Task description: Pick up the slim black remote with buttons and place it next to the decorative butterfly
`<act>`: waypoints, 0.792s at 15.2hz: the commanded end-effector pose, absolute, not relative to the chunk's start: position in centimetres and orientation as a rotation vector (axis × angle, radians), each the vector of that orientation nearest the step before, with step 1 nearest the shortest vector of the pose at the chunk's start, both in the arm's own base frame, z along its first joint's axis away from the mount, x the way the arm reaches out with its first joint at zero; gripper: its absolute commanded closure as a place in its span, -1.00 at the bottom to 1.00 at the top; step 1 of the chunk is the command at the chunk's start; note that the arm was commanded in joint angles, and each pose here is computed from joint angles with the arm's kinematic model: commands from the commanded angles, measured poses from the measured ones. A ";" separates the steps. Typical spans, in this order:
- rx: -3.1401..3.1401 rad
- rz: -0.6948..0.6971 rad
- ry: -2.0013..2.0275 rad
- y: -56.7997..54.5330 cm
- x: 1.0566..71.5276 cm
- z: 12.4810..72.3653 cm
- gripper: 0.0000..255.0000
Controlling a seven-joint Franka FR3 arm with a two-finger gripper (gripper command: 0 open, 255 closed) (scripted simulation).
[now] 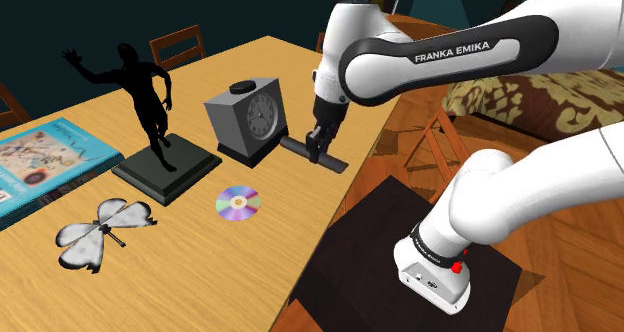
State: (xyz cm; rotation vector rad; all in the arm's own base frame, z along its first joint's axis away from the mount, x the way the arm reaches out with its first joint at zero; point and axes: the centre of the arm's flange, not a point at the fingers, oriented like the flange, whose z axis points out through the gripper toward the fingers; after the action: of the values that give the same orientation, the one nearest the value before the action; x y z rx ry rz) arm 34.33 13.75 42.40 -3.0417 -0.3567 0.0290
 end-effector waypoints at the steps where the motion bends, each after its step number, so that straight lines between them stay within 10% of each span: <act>1: -3.041 0.029 -0.355 16.5 34.1 42.4 1.00; 12: -3.041 0.029 -0.355 30.8 31.6 42.4 1.00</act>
State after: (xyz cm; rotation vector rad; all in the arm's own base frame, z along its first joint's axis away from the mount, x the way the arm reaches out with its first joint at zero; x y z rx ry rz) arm 31.93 29.48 42.41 -3.0419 -0.3577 0.0289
